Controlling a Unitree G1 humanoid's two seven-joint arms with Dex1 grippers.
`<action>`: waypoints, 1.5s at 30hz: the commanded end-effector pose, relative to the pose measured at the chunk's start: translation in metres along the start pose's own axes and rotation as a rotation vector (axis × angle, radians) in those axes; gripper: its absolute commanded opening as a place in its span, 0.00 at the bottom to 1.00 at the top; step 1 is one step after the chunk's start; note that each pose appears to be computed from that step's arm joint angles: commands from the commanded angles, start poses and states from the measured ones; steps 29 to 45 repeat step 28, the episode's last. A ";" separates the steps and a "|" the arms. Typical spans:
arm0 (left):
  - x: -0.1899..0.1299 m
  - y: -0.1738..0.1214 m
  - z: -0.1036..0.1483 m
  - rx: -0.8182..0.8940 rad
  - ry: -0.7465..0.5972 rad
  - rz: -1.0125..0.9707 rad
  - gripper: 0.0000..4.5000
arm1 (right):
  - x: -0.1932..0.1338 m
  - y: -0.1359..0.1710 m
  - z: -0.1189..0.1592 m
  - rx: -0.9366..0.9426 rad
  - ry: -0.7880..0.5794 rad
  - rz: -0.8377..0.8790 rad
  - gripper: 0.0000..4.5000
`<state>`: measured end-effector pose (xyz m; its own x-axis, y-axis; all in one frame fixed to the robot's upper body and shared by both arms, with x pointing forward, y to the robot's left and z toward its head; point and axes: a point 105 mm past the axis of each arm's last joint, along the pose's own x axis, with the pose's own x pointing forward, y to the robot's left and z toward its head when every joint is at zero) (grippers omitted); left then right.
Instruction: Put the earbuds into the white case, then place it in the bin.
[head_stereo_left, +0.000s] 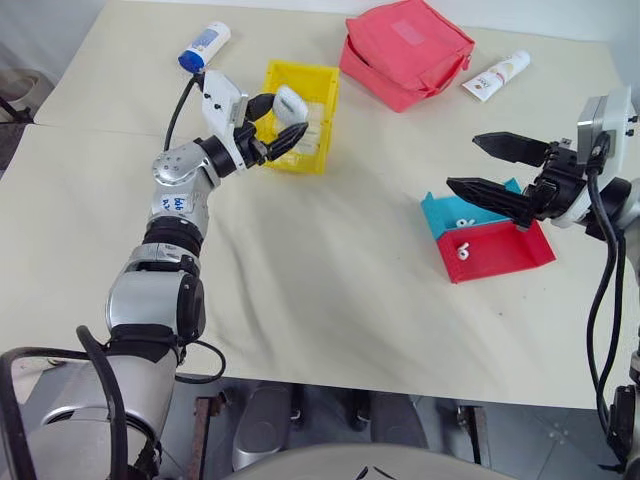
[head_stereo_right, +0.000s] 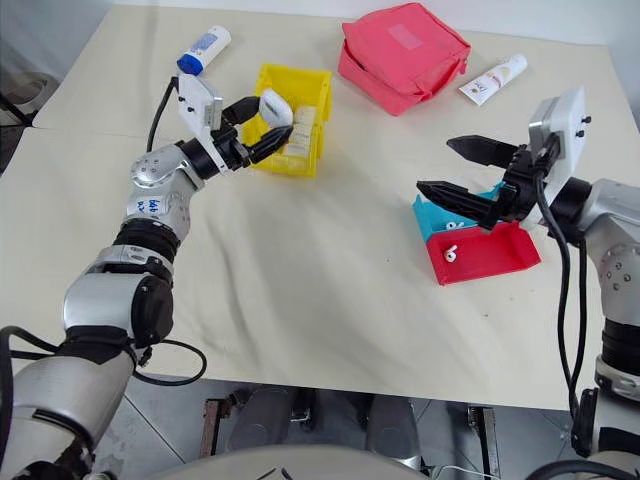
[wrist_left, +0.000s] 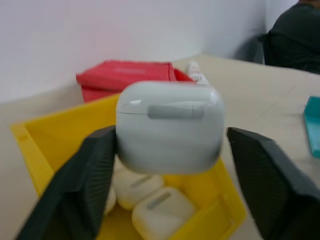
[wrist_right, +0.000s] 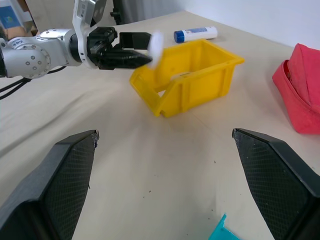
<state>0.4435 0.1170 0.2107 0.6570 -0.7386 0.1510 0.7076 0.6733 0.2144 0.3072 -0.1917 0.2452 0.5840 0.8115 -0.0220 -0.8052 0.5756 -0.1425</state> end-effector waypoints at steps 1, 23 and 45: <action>0.004 0.011 0.012 0.063 0.002 0.070 0.98 | -0.003 0.003 0.013 -0.062 -0.025 -0.013 1.00; -0.152 -0.049 0.026 0.157 0.083 -0.177 0.98 | -0.036 -0.007 -0.049 -0.039 0.274 0.211 1.00; -0.169 -0.057 0.031 0.117 0.075 -0.128 0.98 | -0.039 -0.021 -0.055 -0.064 0.301 0.212 1.00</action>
